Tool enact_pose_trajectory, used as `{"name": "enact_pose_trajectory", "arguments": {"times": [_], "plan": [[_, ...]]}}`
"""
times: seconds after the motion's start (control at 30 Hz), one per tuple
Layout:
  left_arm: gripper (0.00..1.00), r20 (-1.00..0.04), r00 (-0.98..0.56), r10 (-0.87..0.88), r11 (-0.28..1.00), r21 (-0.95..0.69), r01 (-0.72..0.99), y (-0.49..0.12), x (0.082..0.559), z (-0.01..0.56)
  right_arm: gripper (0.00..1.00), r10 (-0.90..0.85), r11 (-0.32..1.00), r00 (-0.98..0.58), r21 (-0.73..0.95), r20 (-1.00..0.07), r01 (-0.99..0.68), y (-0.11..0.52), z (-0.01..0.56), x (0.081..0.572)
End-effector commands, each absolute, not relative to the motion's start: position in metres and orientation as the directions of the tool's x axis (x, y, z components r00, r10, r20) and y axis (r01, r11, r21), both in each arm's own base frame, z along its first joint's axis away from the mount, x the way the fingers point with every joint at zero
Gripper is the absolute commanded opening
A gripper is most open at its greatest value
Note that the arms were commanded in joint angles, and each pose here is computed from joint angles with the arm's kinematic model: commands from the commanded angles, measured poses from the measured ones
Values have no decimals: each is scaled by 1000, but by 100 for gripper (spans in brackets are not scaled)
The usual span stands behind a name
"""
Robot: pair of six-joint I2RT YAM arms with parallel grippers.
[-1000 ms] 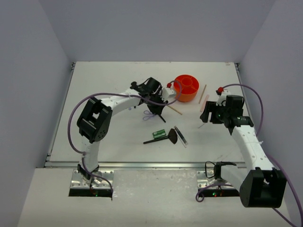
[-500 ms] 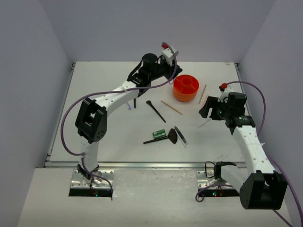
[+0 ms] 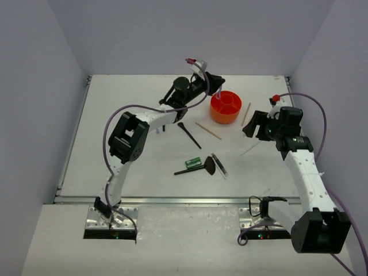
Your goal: Organize the makeup
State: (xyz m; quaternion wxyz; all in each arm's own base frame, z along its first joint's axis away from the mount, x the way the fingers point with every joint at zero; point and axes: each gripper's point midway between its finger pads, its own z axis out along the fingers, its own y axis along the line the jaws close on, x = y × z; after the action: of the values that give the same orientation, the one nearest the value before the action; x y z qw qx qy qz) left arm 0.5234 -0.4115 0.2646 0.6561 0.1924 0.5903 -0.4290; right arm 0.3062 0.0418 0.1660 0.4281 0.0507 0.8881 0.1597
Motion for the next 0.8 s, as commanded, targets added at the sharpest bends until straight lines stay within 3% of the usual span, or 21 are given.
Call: {"name": "enact_pose_trajectory", "arguments": {"times": [0.0,0.3,0.77], "plan": [[0,-906,8,-423,497,-225,838,-406,513,292,73,232,949,-592,314,-772,-38,38,190,312],[0,-927,-4,-375,469,-193,862,-403,516,244,72,238,949,-604,313,-760,-20,37,193,309],[0,-921,19,-388,427,-162,890,-410,521,230,72,263,945,-627,327,-733,13,36,189,297]]}}
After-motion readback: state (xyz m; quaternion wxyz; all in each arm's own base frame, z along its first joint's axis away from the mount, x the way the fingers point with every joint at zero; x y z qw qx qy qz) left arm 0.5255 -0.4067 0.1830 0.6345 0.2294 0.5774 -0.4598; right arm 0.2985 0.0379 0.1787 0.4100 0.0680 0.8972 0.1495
